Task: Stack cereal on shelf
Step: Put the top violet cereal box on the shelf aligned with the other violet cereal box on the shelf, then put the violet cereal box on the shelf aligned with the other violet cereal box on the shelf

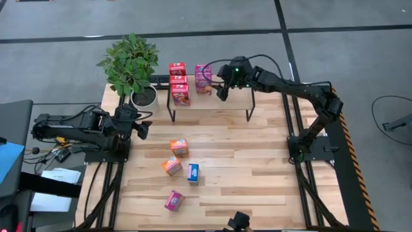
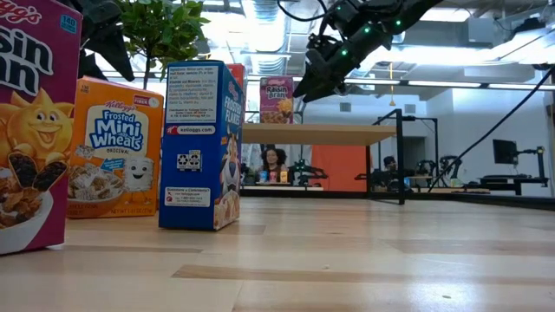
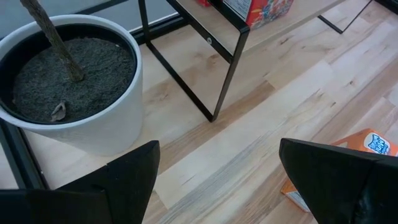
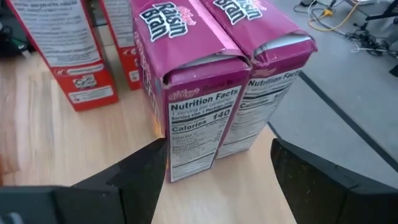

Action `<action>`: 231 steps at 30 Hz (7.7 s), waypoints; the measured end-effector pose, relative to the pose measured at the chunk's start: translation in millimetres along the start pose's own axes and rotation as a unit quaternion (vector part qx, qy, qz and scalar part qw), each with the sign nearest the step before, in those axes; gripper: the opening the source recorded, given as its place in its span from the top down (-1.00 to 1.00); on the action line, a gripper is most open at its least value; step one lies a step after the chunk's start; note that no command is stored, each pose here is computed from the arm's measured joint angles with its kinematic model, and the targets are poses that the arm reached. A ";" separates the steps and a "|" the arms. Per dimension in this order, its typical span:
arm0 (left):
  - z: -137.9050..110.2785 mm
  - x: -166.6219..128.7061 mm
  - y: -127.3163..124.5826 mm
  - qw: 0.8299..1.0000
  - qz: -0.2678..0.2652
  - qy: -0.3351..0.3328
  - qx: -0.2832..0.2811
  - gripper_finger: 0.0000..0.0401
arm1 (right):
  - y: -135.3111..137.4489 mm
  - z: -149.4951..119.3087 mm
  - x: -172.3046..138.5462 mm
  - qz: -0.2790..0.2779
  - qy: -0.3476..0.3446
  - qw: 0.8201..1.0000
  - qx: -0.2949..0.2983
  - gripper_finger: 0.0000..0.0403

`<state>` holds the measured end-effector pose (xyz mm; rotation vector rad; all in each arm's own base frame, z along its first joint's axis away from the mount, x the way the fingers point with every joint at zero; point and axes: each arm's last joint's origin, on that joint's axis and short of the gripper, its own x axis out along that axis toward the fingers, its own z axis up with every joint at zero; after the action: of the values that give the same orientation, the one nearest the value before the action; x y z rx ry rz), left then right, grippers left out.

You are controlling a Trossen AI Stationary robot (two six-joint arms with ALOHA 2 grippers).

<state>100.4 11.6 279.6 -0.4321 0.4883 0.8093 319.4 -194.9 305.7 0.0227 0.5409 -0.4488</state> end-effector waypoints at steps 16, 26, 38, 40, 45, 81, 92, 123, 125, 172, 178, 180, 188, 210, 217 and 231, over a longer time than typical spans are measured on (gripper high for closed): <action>8.0 -2.5 -6.3 0.998 -0.044 -0.025 -0.021 -0.60 | 2.3 47.8 -53.1 -0.012 -0.030 0.999 -0.018 -0.54; 45.6 -32.3 -10.4 0.991 -0.090 -0.099 -0.001 -0.60 | 28.6 115.1 -120.4 0.020 -0.107 0.991 -0.075 -0.54; 68.4 -56.6 -6.5 0.985 -0.108 -0.134 0.017 -0.60 | 96.2 130.2 -121.9 0.142 -0.146 0.977 -0.055 -0.54; 68.9 -58.0 -5.6 0.985 -0.106 -0.132 0.024 -0.60 | 118.6 126.9 -109.7 0.167 -0.134 0.974 -0.068 -0.54; 68.2 -57.9 -5.6 0.985 -0.109 -0.127 0.032 -0.60 | 169.9 107.0 -73.4 0.179 -0.073 0.976 -0.097 -0.54; 34.6 -82.5 41.5 0.978 -0.197 -0.016 0.062 -0.60 | 369.3 53.0 -43.6 0.289 -0.038 0.936 -0.197 -0.54; 29.7 -80.7 45.4 0.983 -0.170 0.005 0.068 -0.60 | 424.3 17.5 10.4 0.450 -0.036 0.852 -0.264 -0.54; 30.5 -79.6 48.2 0.992 -0.125 -0.014 0.024 -0.60 | 428.5 -21.9 40.2 0.460 0.018 0.814 -0.354 -0.54; 30.5 -79.6 48.2 0.992 -0.125 -0.014 0.024 -0.60 | 426.1 -21.9 41.5 0.460 0.024 0.814 -0.354 -0.54; 30.8 -79.4 49.1 0.992 -0.112 -0.024 0.045 -0.60 | 418.1 -26.4 52.4 0.445 0.050 0.823 -0.349 -0.15; 30.8 -79.4 49.1 0.992 -0.112 -0.024 0.045 -0.60 | 416.9 -21.9 46.5 0.455 0.069 0.833 -0.308 -0.08; 30.8 -79.4 49.0 0.992 -0.112 -0.024 0.045 -0.60 | 413.6 -15.1 39.5 0.454 0.070 0.835 -0.301 -0.08; 30.6 -79.4 48.9 0.992 -0.115 -0.021 0.038 -0.60 | 375.1 40.6 -2.7 0.441 0.038 0.863 -0.243 -0.11; 31.1 -79.2 49.4 0.994 -0.104 -0.028 0.037 -0.60 | 116.9 116.4 -61.6 0.086 0.142 0.982 -0.090 -0.09; 31.5 -79.1 50.0 0.994 -0.094 -0.036 0.048 -0.60 | 73.4 111.7 -46.4 0.074 0.164 0.979 -0.099 -0.10; 32.2 -79.1 50.8 0.995 -0.079 -0.047 0.047 -0.60 | 31.6 90.7 -49.3 0.176 0.240 0.953 -0.055 -0.09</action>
<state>22.5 14.7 341.2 -0.3398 0.3984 0.6477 339.6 -158.8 405.4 0.1226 1.0194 -0.0560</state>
